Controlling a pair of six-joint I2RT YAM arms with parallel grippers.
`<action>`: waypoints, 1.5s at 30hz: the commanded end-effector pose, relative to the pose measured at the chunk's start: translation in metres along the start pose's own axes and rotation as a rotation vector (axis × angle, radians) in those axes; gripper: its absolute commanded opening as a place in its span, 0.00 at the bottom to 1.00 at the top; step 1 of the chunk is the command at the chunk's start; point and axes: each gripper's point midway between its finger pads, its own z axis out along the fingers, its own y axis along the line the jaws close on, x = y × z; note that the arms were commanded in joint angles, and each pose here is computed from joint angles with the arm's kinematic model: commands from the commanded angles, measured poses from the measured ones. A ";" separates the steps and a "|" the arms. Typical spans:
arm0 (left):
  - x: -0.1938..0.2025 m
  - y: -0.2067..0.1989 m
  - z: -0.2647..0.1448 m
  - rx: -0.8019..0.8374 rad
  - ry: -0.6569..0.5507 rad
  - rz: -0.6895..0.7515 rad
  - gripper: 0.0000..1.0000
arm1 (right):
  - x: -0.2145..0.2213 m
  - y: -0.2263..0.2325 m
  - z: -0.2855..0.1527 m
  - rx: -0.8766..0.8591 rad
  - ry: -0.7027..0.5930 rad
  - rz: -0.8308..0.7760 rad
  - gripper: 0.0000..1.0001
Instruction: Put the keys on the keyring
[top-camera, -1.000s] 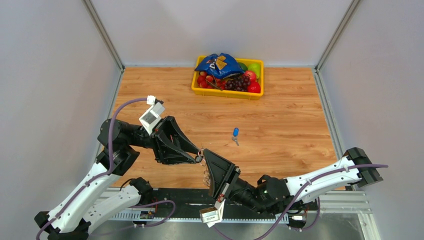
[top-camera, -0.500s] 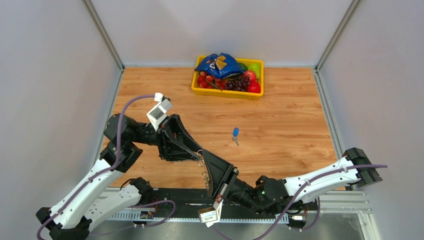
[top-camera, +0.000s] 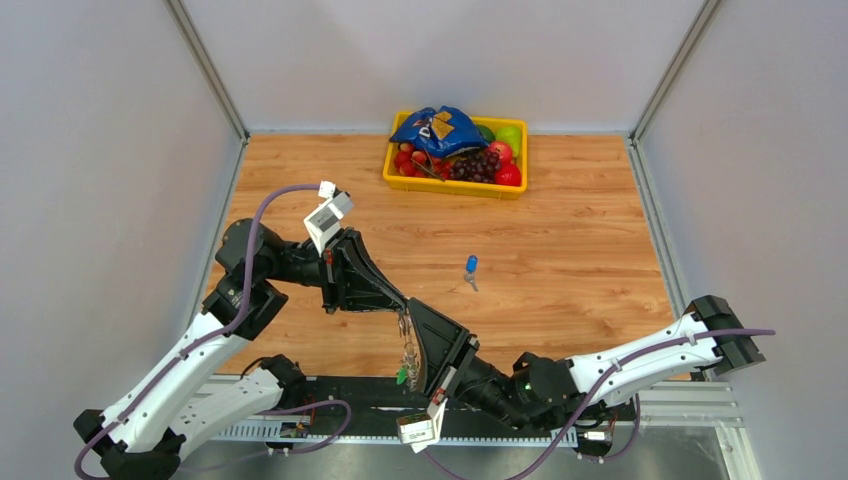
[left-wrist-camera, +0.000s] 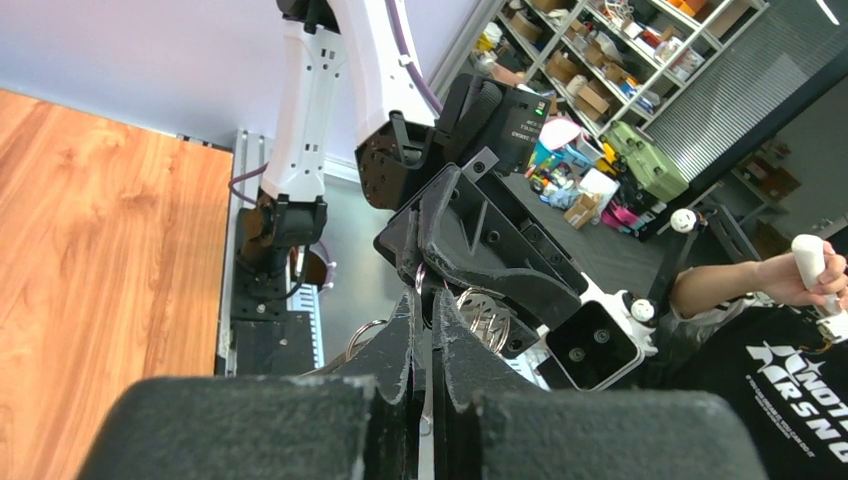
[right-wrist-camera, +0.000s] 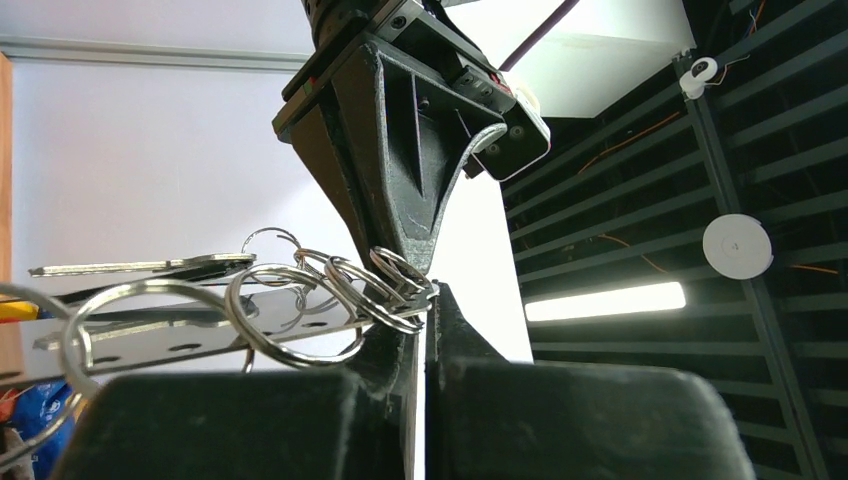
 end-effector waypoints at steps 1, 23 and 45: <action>-0.012 -0.007 0.002 0.009 -0.022 0.068 0.00 | -0.013 -0.005 0.003 0.002 -0.044 -0.190 0.00; -0.023 0.022 -0.020 -0.313 0.048 0.306 0.00 | 0.049 -0.020 -0.025 -0.170 0.157 0.966 0.66; 0.008 0.093 -0.059 -0.648 0.275 0.323 0.00 | 0.069 0.009 0.014 -0.573 0.166 1.736 0.57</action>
